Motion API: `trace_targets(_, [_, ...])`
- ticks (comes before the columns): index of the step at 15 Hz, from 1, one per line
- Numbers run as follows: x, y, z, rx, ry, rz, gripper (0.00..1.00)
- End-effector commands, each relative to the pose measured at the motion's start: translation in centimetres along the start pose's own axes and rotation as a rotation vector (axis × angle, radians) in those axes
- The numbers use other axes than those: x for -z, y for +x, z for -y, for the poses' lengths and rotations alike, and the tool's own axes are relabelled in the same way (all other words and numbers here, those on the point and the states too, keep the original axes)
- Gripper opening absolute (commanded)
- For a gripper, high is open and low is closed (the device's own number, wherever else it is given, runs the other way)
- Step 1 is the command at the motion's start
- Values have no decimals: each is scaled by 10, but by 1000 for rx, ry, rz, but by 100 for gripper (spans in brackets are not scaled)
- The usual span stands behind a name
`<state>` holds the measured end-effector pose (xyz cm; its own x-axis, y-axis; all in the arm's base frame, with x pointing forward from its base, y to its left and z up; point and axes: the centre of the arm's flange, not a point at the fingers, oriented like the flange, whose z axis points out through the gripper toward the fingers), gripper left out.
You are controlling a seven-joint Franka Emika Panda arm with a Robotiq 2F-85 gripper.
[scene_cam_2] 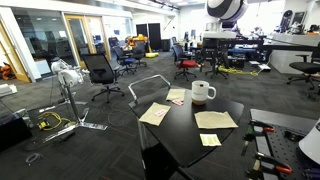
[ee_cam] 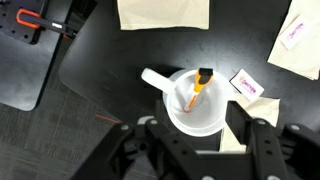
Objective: Remove the object from the cup and put it on the table
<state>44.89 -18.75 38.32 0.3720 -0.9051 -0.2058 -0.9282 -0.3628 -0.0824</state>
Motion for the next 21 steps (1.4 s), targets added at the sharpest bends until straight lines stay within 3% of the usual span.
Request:
trace_targets(1, [-11, 15, 10, -7, 1, -3, 67])
trace_targets(12, [-40, 29, 28, -12, -30, 11, 47])
trace_targets(21, [-58, 22, 41, 18, -64, 30, 50])
